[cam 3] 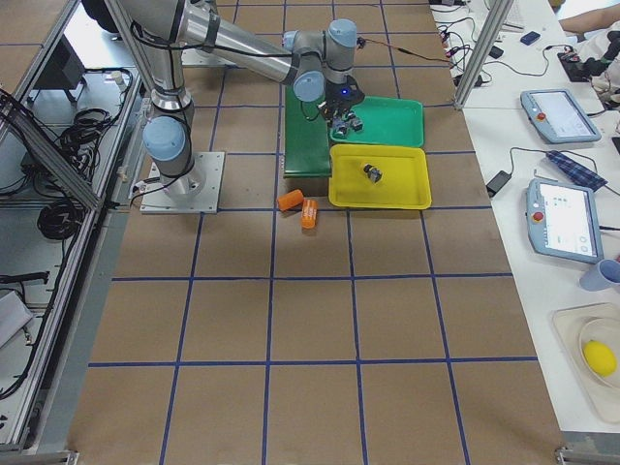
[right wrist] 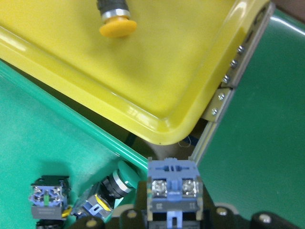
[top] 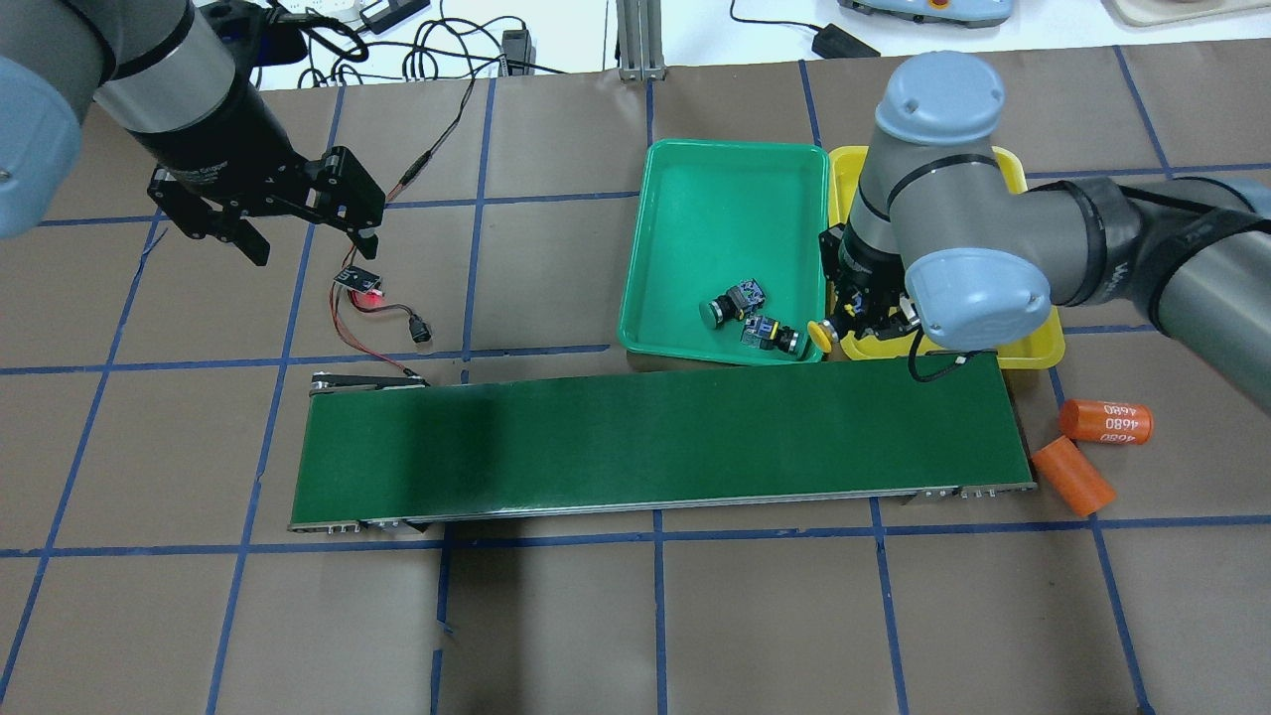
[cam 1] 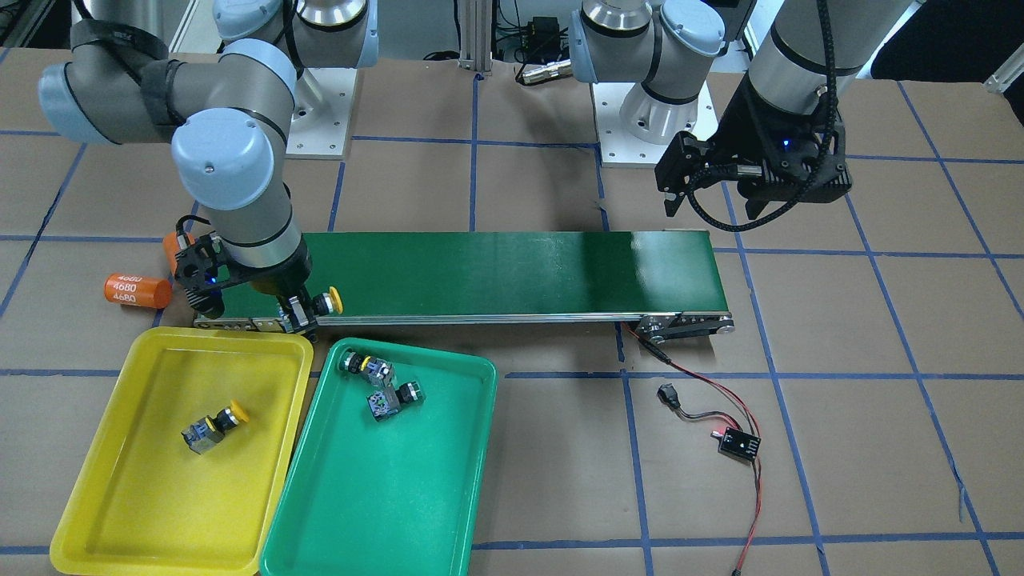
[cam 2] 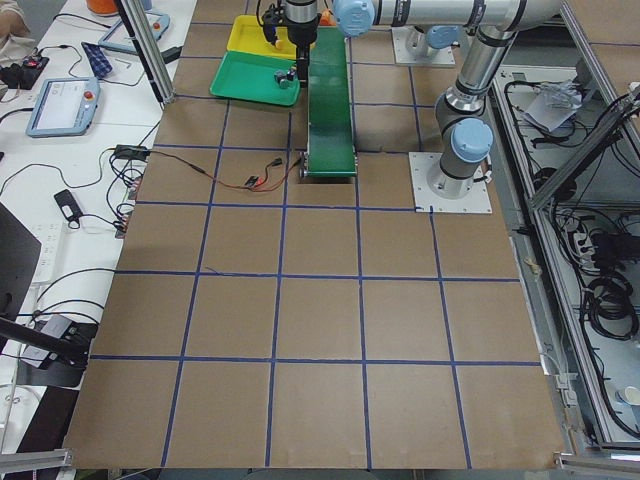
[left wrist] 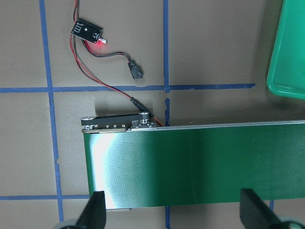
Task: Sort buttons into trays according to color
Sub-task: 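Lower the button into the yellow tray and open the right gripper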
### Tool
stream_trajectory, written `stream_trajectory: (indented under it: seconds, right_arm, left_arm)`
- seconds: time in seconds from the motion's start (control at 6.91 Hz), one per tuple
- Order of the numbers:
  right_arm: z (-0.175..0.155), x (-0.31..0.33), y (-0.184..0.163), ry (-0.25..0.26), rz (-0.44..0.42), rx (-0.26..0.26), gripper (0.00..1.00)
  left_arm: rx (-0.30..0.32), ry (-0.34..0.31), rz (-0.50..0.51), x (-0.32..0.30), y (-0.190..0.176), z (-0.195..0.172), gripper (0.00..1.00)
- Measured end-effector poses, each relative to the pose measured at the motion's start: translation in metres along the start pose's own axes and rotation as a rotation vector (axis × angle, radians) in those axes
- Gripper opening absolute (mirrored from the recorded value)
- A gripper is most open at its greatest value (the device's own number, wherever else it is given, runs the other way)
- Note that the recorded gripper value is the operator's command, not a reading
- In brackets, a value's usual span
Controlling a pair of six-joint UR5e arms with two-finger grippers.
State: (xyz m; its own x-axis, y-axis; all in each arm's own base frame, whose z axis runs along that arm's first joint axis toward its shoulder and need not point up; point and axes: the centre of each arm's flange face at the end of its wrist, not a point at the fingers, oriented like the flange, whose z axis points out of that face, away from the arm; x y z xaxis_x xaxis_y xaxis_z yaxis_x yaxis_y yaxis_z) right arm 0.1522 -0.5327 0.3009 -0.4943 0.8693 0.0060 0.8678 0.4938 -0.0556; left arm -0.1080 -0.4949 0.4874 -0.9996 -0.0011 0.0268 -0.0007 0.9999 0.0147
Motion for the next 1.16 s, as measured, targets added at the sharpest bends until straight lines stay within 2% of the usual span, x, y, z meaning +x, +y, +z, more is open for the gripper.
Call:
stream_trajectory:
  seconds: [0.14,0.29,0.58,0.72,0.87,1.01,1.16]
  right_arm:
    - [-0.005,-0.019,-0.019,-0.01,-0.045,0.026,0.0]
    - [0.004,-0.037,-0.038,0.001,-0.074,0.037,0.0]
    - [0.039,-0.059,-0.078,0.007,-0.151,0.05,0.0]
    - [0.052,-0.064,-0.093,-0.005,-0.177,0.063,0.51]
    - [0.058,-0.067,-0.1,-0.014,-0.188,0.069,0.79]
    - [0.06,-0.068,-0.103,-0.019,-0.193,0.073,1.0]
    - [0.061,-0.069,-0.105,-0.024,-0.196,0.076,1.0]
  left_arm:
    - [0.0,0.0,0.0,0.0,-0.001,0.0,1.0]
    - [0.002,0.0,0.0,0.0,-0.002,-0.001,1.0]
    - [0.003,0.001,0.0,0.0,-0.002,-0.002,1.0]
    - [0.003,0.001,-0.001,0.0,-0.001,-0.002,1.0]
    - [0.004,0.001,-0.002,-0.001,0.0,-0.002,1.0]
    - [0.004,0.001,-0.002,-0.001,0.001,-0.002,1.0]
    - [0.005,0.001,-0.003,-0.001,0.001,-0.002,1.0]
